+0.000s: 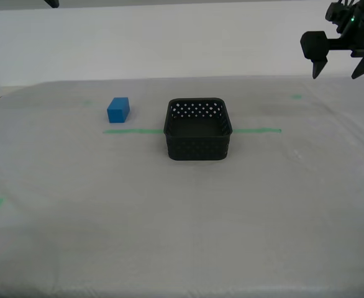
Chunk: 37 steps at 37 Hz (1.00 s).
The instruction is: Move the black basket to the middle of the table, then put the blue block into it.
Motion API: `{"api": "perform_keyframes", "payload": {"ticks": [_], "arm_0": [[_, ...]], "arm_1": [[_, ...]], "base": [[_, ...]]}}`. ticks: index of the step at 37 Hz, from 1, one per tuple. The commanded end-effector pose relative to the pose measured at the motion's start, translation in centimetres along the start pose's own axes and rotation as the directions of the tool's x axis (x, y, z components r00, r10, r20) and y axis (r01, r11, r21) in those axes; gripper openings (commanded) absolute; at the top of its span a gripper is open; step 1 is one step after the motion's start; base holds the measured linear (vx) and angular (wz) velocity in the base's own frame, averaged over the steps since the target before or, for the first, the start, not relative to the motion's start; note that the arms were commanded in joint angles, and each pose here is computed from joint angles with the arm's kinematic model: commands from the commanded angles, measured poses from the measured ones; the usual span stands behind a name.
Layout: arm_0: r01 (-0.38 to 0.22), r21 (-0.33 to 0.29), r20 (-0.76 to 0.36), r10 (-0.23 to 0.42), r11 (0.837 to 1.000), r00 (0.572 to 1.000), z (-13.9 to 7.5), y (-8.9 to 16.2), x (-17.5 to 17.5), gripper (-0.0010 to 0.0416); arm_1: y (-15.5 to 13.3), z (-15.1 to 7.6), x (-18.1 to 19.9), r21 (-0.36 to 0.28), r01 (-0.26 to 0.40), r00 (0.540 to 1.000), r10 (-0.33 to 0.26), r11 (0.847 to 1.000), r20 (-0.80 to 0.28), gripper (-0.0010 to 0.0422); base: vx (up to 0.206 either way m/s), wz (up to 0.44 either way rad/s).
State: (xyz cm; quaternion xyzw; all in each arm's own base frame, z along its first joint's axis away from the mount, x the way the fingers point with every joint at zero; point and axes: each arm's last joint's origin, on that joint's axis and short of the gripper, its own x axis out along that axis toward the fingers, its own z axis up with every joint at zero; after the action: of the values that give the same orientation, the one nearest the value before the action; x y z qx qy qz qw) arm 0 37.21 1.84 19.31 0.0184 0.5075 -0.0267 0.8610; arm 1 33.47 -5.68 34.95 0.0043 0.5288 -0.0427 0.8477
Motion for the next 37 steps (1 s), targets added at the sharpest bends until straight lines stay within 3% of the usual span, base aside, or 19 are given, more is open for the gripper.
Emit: {"api": "perform_keyframes", "payload": {"ticks": [1,8,12,29,37], "arm_0": [[0.0,-0.001,0.0,0.0,1.0,1.0,0.0,0.0,0.0,0.0399],[0.0,-0.002,0.0,0.0,1.0,1.0,0.0,0.0,0.0,0.0398],[0.0,-0.001,0.001,0.0,1.0,1.0,0.0,0.0,0.0,0.0398],[0.0,-0.001,0.002,0.0,1.0,1.0,0.0,0.0,0.0,0.0398],[0.0,-0.001,0.001,0.0,1.0,1.0,0.0,0.0,0.0,0.0399]], "arm_1": [[-0.4,0.9,0.2,0.01,0.004,1.0,-0.004,1.0,0.002,0.0],[-1.3,2.3,0.9,0.027,0.014,1.0,-0.015,1.0,0.013,0.0004],[-1.9,2.8,1.5,0.039,0.019,1.0,-0.019,0.999,0.006,0.0027],[-2.6,2.9,2.3,0.079,0.025,1.0,-0.024,0.997,-0.016,0.0224],[-2.5,3.0,2.4,0.051,0.02,1.0,-0.02,0.998,-0.005,0.0317]], "base": [[0.0,0.0],[0.0,0.0],[0.0,0.0],[0.0,0.0],[0.0,0.0]]}}
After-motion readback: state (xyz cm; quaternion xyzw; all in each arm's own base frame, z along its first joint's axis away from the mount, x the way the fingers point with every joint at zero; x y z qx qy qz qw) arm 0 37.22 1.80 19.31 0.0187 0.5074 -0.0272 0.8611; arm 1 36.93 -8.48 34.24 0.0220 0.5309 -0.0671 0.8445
